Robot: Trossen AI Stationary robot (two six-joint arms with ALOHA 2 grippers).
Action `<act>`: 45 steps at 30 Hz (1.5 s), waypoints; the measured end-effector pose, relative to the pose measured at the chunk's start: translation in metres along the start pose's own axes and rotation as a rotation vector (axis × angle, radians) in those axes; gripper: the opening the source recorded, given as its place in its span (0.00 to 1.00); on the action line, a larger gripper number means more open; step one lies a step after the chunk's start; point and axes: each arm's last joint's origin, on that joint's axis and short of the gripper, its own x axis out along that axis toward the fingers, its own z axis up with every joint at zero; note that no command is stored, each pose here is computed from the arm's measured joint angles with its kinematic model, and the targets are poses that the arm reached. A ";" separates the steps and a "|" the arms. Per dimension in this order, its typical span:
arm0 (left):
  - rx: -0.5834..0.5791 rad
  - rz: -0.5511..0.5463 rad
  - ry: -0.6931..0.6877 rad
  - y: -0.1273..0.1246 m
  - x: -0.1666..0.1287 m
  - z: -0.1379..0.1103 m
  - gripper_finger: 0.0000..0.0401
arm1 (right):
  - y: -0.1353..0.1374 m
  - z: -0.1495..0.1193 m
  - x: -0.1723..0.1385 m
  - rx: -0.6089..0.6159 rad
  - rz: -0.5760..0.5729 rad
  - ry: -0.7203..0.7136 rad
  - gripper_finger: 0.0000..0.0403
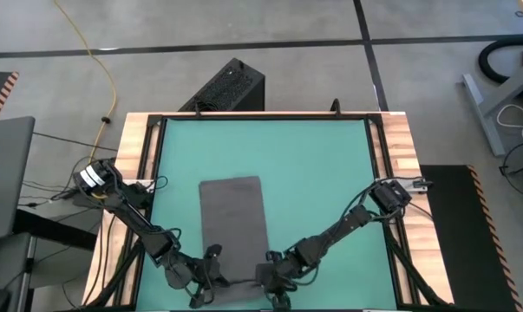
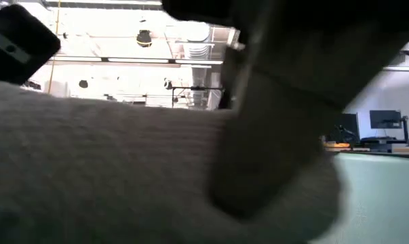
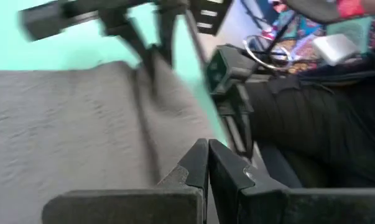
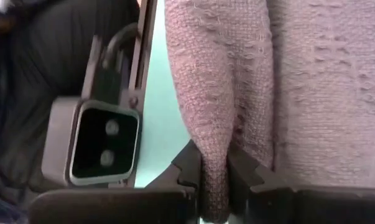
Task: Roll towel
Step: Roll the gray towel
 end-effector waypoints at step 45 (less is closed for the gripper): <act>-0.078 0.186 0.221 0.004 0.010 -0.061 0.00 | -0.029 0.006 -0.002 0.192 0.036 0.024 0.30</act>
